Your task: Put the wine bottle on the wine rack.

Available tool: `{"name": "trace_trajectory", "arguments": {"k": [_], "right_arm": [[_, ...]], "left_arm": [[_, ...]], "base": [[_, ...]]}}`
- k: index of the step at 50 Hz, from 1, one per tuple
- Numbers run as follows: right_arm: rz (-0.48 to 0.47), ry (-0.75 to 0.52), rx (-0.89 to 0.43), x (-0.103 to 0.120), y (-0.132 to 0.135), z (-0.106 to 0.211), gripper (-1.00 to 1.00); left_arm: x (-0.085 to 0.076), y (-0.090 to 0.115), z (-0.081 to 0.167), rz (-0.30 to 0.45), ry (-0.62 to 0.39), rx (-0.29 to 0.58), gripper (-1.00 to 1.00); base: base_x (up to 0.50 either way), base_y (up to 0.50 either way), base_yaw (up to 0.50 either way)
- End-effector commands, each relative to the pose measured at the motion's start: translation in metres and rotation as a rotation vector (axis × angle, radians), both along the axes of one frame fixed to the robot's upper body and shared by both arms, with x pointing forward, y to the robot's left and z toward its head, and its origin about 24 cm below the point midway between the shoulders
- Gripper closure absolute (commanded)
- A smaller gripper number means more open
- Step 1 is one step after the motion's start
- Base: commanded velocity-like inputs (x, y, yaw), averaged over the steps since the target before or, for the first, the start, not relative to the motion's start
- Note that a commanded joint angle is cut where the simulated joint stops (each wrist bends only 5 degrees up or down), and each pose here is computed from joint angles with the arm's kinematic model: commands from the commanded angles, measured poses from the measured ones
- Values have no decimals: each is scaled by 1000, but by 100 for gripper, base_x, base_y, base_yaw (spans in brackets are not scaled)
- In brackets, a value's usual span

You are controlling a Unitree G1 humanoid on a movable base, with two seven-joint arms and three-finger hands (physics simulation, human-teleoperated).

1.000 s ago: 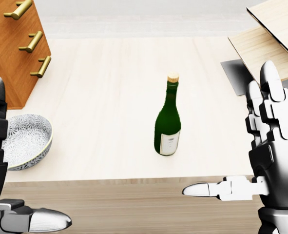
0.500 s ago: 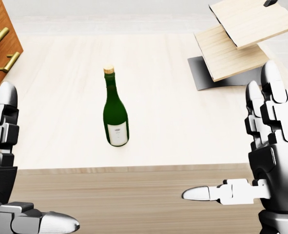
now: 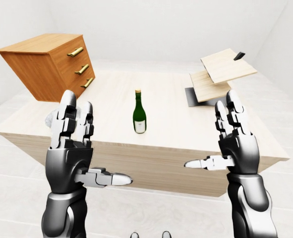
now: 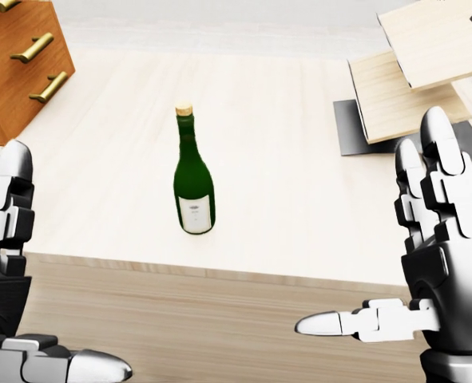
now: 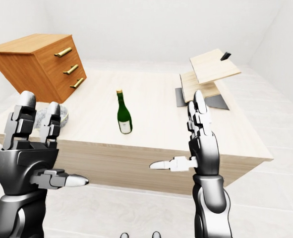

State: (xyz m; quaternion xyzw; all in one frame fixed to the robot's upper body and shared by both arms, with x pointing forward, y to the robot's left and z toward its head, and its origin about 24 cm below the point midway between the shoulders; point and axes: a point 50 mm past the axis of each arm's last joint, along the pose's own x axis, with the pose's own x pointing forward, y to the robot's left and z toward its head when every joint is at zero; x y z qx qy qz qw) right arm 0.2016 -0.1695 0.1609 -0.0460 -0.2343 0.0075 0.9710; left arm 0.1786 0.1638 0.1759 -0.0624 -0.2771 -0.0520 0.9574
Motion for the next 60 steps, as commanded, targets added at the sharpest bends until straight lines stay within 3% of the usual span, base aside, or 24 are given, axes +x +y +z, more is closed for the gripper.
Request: {"name": "trace_trajectory", "arguments": {"k": [1, 24, 43, 49, 60], "right_arm": [[-13, 41, -25, 1, 2, -8, -100], [-3, 80, -41, 3, 3, -16, -100], [12, 70, -47, 1, 8, -14, -100], [7, 68, -49, 2, 9, -13, -100], [37, 69, -63, 2, 15, -14, -100]], "left_arm": [[-2, 1, 0, 1, 2, 6, -100], [1, 1, -6, 2, 30, 6, -100], [-3, 2, 2, 1, -10, -4, -100], [-6, 6, 13, 14, -69, -15, -100], [-10, 7, 13, 16, -69, -12, -100]], "base": [[0, 0, 50], [0, 0, 50], [16, -33, 0], [22, -45, 0], [1, 0, 0]]}}
